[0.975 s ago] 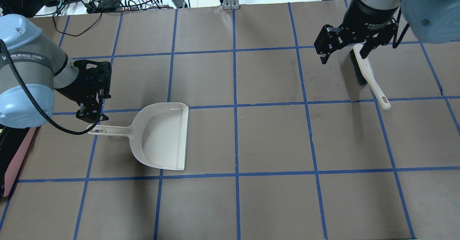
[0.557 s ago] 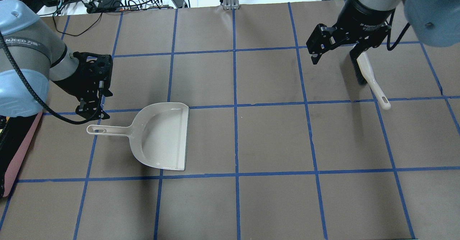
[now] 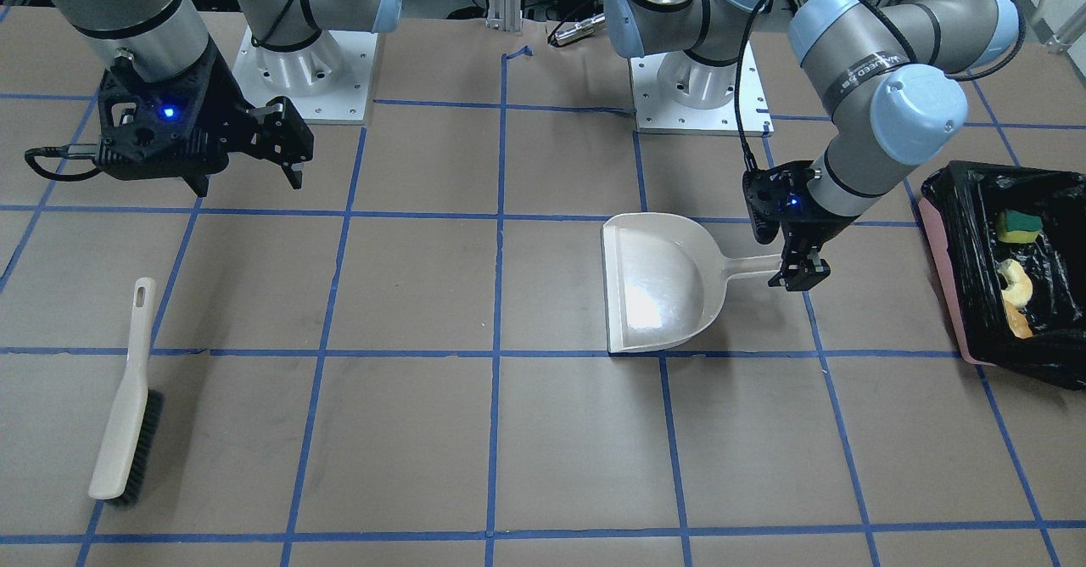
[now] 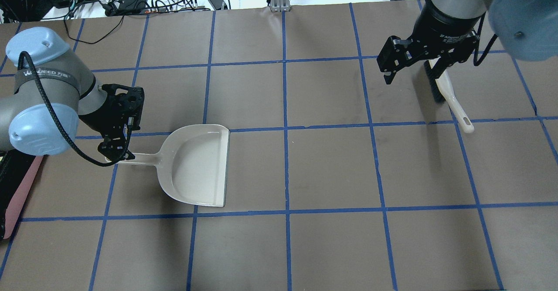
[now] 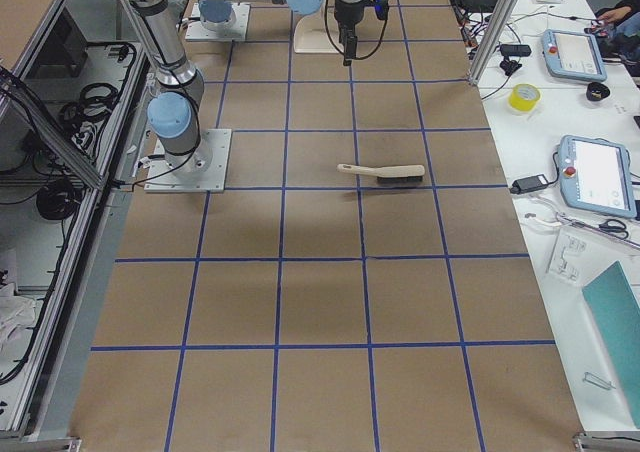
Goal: Sweep and dump trash into bin
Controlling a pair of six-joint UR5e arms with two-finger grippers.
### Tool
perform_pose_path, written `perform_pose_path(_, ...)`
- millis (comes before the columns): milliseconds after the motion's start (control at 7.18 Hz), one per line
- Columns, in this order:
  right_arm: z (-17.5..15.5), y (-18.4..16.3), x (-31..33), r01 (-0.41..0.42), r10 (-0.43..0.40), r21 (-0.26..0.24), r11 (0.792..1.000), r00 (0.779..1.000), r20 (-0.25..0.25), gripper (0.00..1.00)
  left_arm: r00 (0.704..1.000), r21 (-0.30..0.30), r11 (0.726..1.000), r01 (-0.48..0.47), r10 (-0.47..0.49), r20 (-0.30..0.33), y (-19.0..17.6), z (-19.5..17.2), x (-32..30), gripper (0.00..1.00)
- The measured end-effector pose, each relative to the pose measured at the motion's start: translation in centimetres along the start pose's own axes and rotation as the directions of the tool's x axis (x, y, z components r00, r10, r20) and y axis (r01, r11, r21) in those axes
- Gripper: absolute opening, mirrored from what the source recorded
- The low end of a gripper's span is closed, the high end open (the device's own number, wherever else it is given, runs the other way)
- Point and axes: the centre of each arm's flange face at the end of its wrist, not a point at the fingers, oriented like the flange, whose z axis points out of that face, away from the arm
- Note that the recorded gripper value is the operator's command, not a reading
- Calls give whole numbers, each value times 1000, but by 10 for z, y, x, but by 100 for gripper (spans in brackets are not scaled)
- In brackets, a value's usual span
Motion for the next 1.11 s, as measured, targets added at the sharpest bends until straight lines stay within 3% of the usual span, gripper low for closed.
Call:
perform_pose_path(696,0,3,2,0,0,-11,1000,1000,-21,100,999,-37,999,36,-37,-21,24,46,7,98)
perform_pose_path(835,0,3,2,1,-1,-11,1000,1000,-20,100,999,-37,999,39,-40,-22,26,49,6,64)
perform_pose_path(1114,0,3,2,8,-8,-10,1000,1000,-20,100,999,-35,999,28,-29,-21,27,53,3,32)
